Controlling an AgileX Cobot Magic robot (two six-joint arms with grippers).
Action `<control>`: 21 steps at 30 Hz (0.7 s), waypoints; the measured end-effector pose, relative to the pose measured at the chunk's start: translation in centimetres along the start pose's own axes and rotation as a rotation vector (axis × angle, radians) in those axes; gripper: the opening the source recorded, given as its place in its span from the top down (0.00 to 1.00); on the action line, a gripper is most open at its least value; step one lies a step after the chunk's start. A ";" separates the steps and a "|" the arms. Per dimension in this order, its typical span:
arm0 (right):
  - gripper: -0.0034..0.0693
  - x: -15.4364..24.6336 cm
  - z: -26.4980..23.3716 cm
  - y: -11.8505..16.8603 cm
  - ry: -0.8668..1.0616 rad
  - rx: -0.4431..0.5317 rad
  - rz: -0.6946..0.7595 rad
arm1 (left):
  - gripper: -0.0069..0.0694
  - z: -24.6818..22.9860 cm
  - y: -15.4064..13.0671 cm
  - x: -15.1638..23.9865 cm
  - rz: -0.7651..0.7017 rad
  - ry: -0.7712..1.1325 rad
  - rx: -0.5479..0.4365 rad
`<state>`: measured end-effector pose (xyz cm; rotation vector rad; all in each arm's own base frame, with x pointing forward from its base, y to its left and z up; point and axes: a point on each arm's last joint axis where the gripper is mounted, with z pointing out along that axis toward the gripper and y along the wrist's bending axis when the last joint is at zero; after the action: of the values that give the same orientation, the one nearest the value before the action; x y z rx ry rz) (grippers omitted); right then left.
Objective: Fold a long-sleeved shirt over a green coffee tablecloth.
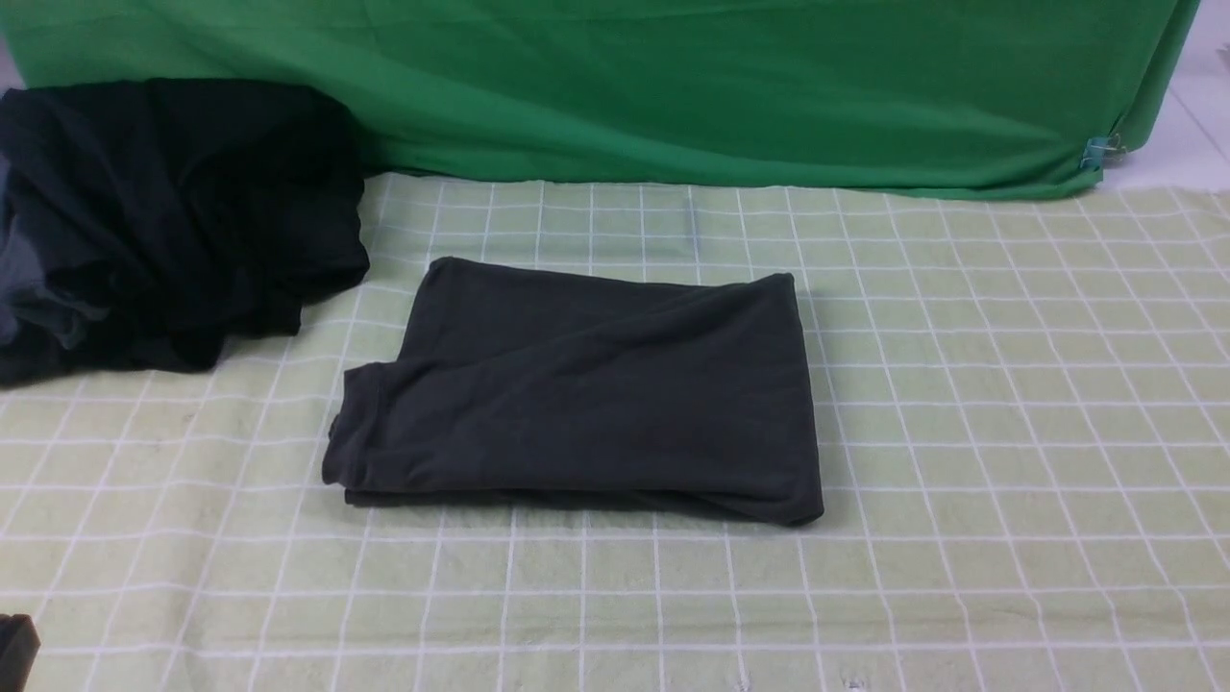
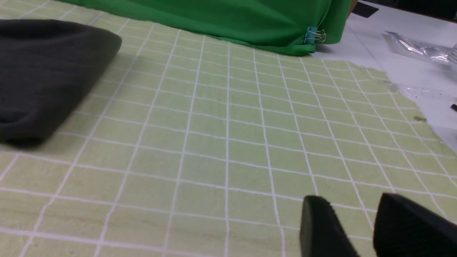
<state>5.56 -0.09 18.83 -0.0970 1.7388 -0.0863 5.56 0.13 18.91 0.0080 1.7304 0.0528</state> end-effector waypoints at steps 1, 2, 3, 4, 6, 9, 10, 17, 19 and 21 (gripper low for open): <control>0.64 0.0 0.0 0.0 -0.001 0.000 0.001 | 0.91 0.0 0.0 0.0 0.000 0.000 0.000; 0.64 0.0 0.0 0.0 -0.001 0.000 0.001 | 0.91 0.0 0.0 0.0 0.000 0.000 0.000; 0.63 0.0 0.0 0.0 -0.001 0.000 0.001 | 0.91 0.0 0.0 0.0 0.000 0.000 0.000; 0.63 0.0 0.0 0.0 -0.001 0.000 0.001 | 0.91 0.0 0.0 0.0 0.000 0.000 0.000; 0.63 0.0 0.0 0.0 -0.001 0.000 0.002 | 0.91 0.0 0.0 0.0 0.000 0.000 0.000; 0.63 0.0 0.0 0.0 -0.001 0.000 0.002 | 0.91 0.0 0.0 0.0 0.000 0.000 0.000; 0.63 0.0 0.0 0.0 -0.001 0.000 0.002 | 0.91 0.0 0.0 0.0 0.000 0.000 0.000; 0.62 0.0 0.0 0.0 -0.001 0.000 0.002 | 0.91 0.0 0.0 0.0 0.000 0.000 0.000; 0.62 0.0 0.0 0.0 -0.001 0.000 0.002 | 0.91 0.0 0.0 0.0 0.000 0.000 0.000; 0.62 0.0 0.0 0.0 -0.001 0.000 0.002 | 0.91 0.0 0.0 0.0 0.000 0.000 0.000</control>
<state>5.57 -0.09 18.84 -0.0951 1.7379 -0.0847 5.56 0.13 18.91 0.0080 1.7304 0.0528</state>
